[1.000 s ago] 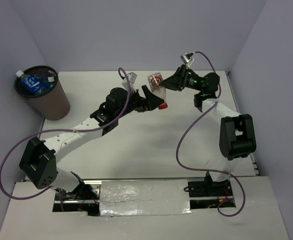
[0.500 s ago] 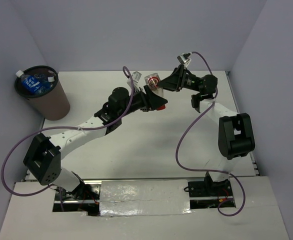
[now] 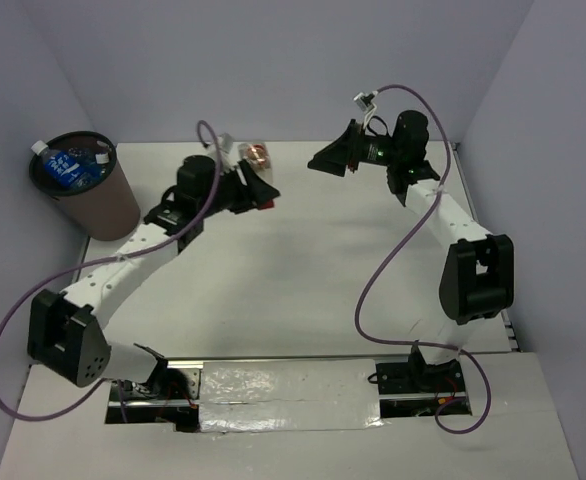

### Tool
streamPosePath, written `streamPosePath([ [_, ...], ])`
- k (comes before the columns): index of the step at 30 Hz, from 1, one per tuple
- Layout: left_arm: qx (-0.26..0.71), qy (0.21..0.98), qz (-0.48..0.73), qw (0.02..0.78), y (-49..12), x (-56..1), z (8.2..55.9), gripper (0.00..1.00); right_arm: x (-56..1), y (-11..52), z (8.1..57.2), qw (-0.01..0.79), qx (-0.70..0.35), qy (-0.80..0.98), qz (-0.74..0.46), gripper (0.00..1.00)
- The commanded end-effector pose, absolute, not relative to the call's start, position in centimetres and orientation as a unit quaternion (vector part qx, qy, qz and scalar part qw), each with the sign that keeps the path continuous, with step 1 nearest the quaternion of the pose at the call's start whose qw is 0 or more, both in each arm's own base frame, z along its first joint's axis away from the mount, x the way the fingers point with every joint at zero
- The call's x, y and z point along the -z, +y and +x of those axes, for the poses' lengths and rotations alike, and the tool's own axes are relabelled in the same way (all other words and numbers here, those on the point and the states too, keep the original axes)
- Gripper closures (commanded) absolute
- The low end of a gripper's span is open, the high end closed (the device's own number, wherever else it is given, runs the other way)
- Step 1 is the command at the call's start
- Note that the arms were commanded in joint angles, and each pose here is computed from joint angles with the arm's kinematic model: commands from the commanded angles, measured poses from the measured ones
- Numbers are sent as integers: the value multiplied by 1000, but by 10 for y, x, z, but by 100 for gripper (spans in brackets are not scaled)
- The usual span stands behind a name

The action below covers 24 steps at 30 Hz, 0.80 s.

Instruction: Put the plastic bottles in the bin

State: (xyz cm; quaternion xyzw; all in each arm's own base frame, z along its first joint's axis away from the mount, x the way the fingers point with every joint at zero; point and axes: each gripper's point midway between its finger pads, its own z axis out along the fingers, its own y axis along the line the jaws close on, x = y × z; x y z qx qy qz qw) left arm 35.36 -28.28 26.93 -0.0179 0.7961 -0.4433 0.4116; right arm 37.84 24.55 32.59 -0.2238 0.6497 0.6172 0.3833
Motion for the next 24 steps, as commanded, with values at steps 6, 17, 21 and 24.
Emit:
streamPosePath([
  [6, 225, 765, -160, 581, -56, -366, 383, 100, -308, 218, 394, 491, -408, 681, -360, 0],
  [17, 65, 714, -326, 616, 127, -395, 415, 100, -295, 212, 379, 493, -406, 679, -363, 0],
  [21, 32, 714, -342, 609, 149, -388, 431, 97, -295, 203, 377, 498, -398, 681, -361, 0],
  [24, 21, 729, -347, 590, 158, -372, 445, 92, -297, 192, 379, 503, -395, 682, -354, 0],
])
